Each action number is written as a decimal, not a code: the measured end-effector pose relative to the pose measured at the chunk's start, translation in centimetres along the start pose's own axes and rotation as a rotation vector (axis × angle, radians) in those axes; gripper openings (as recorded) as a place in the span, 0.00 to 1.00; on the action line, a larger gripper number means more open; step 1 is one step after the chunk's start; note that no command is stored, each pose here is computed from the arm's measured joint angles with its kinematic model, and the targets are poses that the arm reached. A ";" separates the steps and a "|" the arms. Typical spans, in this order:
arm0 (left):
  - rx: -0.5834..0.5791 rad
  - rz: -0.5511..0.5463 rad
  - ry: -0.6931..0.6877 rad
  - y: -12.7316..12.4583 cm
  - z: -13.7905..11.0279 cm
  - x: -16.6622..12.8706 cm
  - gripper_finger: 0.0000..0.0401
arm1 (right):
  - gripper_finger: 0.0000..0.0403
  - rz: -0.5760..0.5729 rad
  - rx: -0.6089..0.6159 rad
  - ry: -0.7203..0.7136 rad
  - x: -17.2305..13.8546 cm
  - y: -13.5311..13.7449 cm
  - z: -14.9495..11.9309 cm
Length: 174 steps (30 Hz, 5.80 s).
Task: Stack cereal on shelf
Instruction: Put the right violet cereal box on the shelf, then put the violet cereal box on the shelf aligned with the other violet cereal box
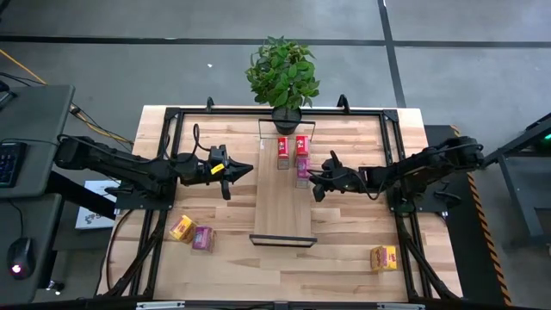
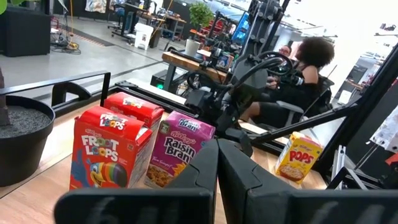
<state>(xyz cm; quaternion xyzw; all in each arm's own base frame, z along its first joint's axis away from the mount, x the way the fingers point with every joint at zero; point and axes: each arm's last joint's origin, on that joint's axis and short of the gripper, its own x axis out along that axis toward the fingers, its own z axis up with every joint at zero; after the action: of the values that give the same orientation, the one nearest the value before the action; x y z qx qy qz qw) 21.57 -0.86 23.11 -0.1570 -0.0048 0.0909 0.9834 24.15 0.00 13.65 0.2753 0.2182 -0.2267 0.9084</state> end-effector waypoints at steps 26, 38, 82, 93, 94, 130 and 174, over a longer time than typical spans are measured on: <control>0.000 0.017 -0.006 0.0 0.0 0.0 0.00 | 0.00 -0.013 0.051 -0.008 0.2 -0.5 0.5; 0.001 0.017 -0.006 0.1 0.0 0.0 0.00 | 0.00 0.024 0.045 -0.049 0.3 -0.4 1.1; 0.009 0.020 -0.005 0.1 0.0 0.0 0.00 | 0.00 0.135 0.107 0.059 -0.3 1.1 -0.3; 0.050 -0.016 0.058 0.1 -0.2 -0.4 0.00 | 0.00 0.161 -0.003 0.065 -1.2 1.2 0.2; 0.053 -0.033 0.057 0.0 -0.1 -0.5 0.00 | 0.00 0.164 -0.018 0.056 -1.4 1.2 0.4; 0.074 -0.095 0.306 -4.5 7.6 0.0 0.79 | 0.00 -0.034 -0.063 -0.102 -3.1 0.5 1.7; -0.587 0.848 0.970 -15.5 -2.1 -8.4 0.78 | 0.00 -0.116 -0.167 -0.133 -3.1 0.2 1.7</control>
<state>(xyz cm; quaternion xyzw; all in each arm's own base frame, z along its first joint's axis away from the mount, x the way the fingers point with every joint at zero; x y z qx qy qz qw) 16.17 -17.49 26.12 -0.4266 0.4710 0.3809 0.6716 22.23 0.05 16.69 0.1699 0.1912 -0.2779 0.9259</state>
